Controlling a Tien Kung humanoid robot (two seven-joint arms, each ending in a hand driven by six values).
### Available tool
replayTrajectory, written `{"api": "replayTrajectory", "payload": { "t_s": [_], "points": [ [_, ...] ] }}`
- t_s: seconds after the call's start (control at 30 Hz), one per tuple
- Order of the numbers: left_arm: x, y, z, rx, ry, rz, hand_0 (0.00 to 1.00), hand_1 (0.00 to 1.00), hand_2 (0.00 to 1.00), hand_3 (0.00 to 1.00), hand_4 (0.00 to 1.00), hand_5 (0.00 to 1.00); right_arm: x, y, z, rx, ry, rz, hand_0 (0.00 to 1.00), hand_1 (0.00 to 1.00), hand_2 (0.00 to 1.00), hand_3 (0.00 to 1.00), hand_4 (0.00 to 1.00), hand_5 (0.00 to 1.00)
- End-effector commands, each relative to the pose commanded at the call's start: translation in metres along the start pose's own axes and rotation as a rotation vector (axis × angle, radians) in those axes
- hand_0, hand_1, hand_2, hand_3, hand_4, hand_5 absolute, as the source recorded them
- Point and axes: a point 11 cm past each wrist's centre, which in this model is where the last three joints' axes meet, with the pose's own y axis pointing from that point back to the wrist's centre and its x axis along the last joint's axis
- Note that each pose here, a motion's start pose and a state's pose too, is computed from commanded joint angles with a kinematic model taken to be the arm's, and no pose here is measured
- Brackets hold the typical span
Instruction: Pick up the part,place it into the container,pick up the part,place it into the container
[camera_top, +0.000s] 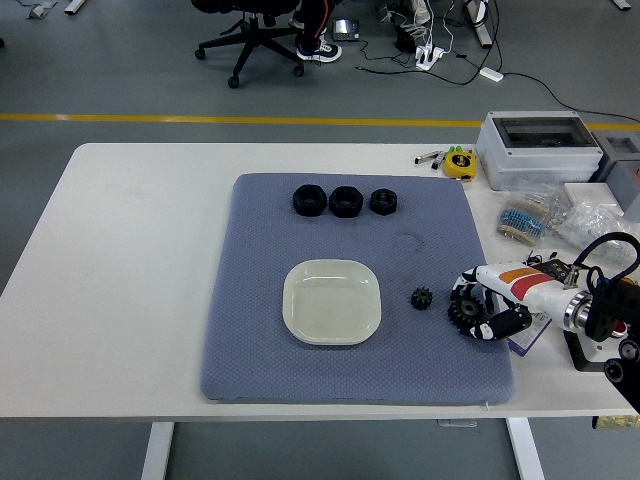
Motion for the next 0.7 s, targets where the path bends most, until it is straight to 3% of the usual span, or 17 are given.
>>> {"api": "replayTrajectory", "payload": {
  "t_s": [0.17,0.2,0.4,0.7],
  "points": [
    [0.000,0.000,-0.003,0.006,-0.003,0.000,0.702,0.684,0.680,0.563,0.640,0.587,0.006,0.000,-0.008,0.026,-0.010,0.031,0.049,0.171,0.307,0.428,0.319,0.002],
    [0.001,0.000,-0.004,0.007,-0.005,0.000,0.700,0.681,0.680,0.562,0.640,0.585,0.007,0.000,-0.011,0.036,-0.014,0.039,0.041,0.138,0.273,0.398,0.266,0.002],
    [0.001,0.000,-0.005,0.011,-0.008,0.002,0.699,0.680,0.679,0.561,0.640,0.585,0.016,-0.001,-0.029,0.091,-0.016,0.075,0.042,0.134,0.266,0.389,0.239,0.002],
    [0.003,0.000,-0.002,0.005,0.000,0.006,0.698,0.679,0.677,0.561,0.641,0.588,0.032,-0.004,-0.049,0.145,0.016,0.106,0.038,0.120,0.256,0.378,0.250,0.029]
  ]
}}
